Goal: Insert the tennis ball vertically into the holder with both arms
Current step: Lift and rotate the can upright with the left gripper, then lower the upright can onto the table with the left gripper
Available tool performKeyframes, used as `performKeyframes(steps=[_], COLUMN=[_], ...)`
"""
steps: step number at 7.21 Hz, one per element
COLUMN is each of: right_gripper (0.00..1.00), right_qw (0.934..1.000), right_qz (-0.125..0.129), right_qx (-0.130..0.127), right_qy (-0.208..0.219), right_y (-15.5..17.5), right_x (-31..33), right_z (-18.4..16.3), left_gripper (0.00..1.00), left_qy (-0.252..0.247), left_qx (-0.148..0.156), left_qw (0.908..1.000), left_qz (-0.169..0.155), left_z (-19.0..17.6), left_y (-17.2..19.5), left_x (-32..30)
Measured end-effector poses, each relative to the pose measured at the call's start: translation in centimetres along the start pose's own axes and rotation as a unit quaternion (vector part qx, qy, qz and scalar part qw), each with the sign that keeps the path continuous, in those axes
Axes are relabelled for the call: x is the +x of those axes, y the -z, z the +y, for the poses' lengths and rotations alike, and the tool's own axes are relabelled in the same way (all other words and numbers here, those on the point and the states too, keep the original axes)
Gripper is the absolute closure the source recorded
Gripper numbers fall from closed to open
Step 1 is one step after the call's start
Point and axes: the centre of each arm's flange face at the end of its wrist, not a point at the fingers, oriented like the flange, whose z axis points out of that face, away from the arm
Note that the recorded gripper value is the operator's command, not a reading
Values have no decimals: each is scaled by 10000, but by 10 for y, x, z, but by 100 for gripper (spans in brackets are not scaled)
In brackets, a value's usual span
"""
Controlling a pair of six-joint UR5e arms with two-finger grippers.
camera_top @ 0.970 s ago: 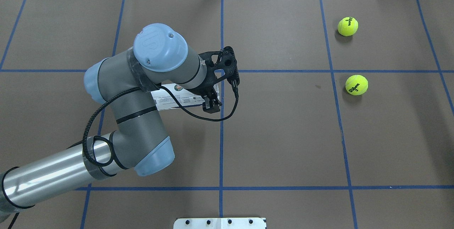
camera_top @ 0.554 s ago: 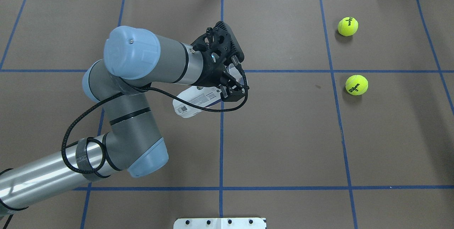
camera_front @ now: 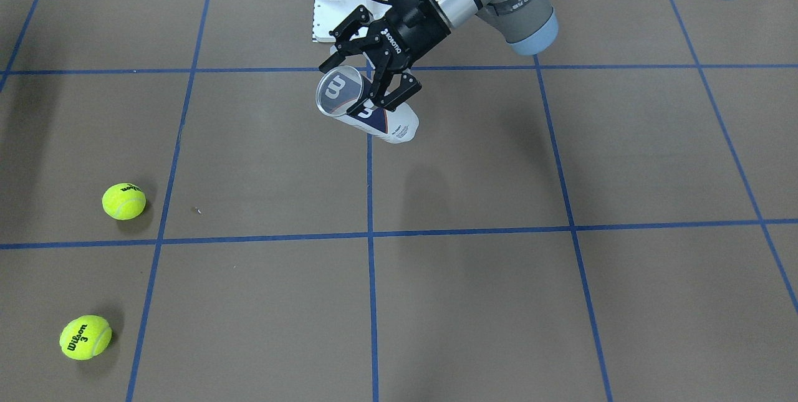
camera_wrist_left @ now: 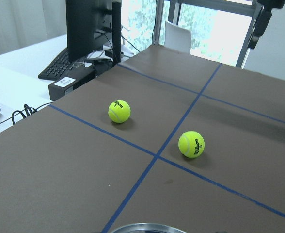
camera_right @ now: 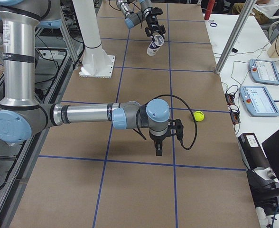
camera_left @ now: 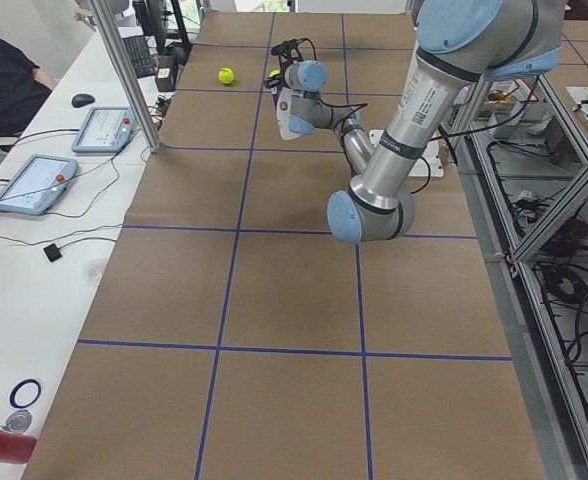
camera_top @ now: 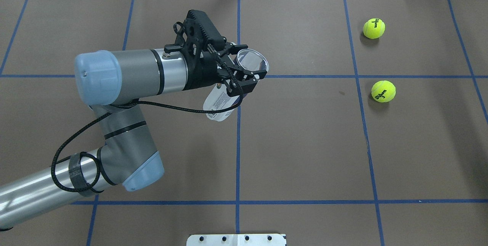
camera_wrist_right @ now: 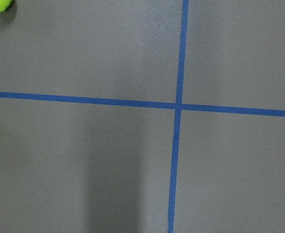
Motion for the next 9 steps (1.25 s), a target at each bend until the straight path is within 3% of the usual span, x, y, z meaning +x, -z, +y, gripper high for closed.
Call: performKeyframes(steps=[3, 5, 7, 9], right_gripper=[1, 1, 1, 1], right_qw=[10000, 10000, 9999, 10000], right_qz=[0, 7, 9, 9], right_qx=[43, 61, 65, 62], right_qy=[48, 72, 79, 76], right_y=[4, 6, 6, 5], right_x=[-5, -7, -7, -7], right_z=[-2, -4, -5, -5], left_gripper=[41, 41, 41, 41], left_qy=[64, 234, 492, 614], left_qx=[978, 1471, 1839, 1960], left_qw=[9952, 9888, 9814, 9783], left_qz=[36, 101, 243, 261], left_z=[45, 83, 92, 111], left_y=[23, 24, 28, 27], left_x=[-29, -50, -56, -66])
